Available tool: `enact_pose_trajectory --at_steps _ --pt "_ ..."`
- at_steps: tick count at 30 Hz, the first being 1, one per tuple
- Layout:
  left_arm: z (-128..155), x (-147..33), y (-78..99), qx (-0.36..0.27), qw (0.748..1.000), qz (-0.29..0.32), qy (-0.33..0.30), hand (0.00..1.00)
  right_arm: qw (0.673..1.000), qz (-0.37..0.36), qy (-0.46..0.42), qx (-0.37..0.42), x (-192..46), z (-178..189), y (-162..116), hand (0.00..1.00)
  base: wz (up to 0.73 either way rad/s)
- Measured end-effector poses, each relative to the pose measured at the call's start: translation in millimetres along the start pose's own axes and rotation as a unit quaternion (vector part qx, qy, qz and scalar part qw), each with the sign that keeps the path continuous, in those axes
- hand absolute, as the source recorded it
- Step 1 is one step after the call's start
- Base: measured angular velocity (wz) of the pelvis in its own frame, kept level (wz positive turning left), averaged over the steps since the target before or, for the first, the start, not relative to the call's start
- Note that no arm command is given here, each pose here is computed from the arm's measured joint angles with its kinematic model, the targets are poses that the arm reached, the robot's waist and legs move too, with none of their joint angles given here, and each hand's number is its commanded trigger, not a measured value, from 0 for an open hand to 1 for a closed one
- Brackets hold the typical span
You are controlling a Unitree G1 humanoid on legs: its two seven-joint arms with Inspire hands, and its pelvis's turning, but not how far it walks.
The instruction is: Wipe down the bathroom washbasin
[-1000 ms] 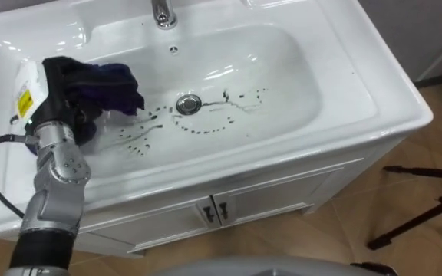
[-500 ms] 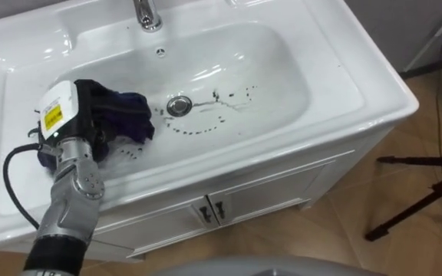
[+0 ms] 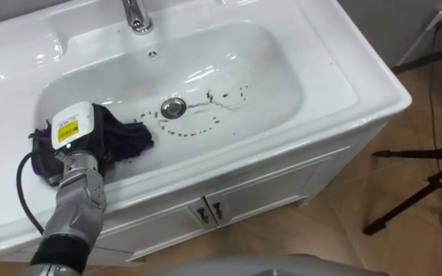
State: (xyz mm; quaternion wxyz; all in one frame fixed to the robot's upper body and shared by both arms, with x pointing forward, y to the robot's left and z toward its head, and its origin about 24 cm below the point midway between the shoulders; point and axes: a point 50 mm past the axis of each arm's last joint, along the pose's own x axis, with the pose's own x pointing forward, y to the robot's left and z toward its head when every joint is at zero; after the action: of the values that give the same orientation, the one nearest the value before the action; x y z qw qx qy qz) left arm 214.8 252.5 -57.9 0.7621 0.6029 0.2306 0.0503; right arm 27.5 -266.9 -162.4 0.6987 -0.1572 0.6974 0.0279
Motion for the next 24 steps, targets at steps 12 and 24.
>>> enact_pose_trajectory --at_steps 12,24 --pt "0.5 0.2 -8.6 0.000 0.999 -0.029 0.014 1.00 1.000 -0.012 0.008 -0.004 -0.2 3.0 -1.7 0.00 -0.01" --pt "6.9 2.5 -8.3 -0.014 0.999 -0.041 0.013 1.00 0.999 -0.024 -0.011 -0.018 -1.4 16.1 -5.5 0.00 0.01"
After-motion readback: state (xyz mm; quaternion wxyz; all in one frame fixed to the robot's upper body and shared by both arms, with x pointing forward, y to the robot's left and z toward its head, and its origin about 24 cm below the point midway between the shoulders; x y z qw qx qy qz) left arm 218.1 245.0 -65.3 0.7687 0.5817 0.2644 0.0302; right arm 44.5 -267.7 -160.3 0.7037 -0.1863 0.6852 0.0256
